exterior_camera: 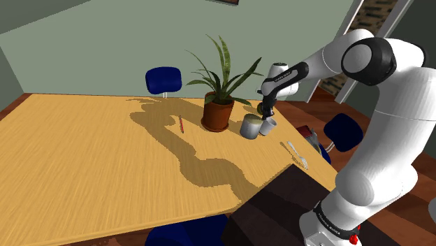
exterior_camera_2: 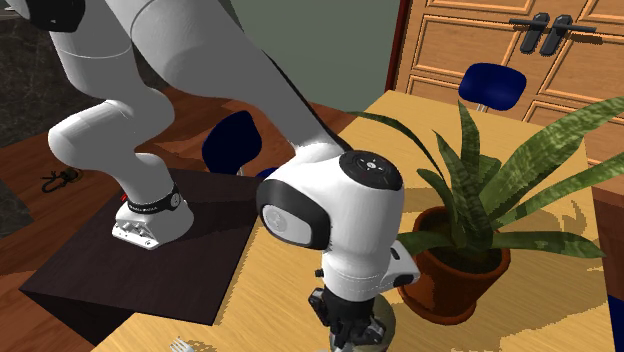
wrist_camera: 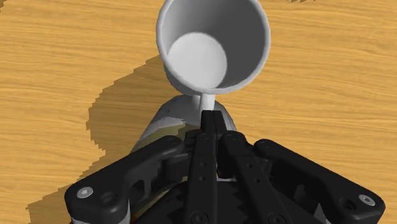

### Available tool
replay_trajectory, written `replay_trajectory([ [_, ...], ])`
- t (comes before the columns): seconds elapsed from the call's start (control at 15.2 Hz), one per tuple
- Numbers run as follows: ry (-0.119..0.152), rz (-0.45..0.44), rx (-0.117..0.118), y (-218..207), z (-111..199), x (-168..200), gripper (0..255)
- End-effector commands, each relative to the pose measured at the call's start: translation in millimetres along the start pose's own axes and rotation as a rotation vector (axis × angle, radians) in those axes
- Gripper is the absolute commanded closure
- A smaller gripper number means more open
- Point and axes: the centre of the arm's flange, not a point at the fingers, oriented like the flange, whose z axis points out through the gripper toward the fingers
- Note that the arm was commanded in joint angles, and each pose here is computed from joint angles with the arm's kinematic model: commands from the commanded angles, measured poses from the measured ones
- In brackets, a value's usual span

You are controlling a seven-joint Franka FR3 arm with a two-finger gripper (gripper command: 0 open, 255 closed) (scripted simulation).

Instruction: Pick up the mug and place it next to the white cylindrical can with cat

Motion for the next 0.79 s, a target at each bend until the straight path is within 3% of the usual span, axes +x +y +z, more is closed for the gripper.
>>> replay_trajectory([
  [0.0, 0.000, 0.000, 0.000, 0, 0, 0, 0],
  [0.33, 0.316, 0.341, -0.072, -56, 32, -94, 0],
  [0.4, 0.330, 0.356, -0.076, -59, 34, -97, 0],
  [0.73, 0.330, 0.356, -0.076, -56, 59, -89, 0],
])
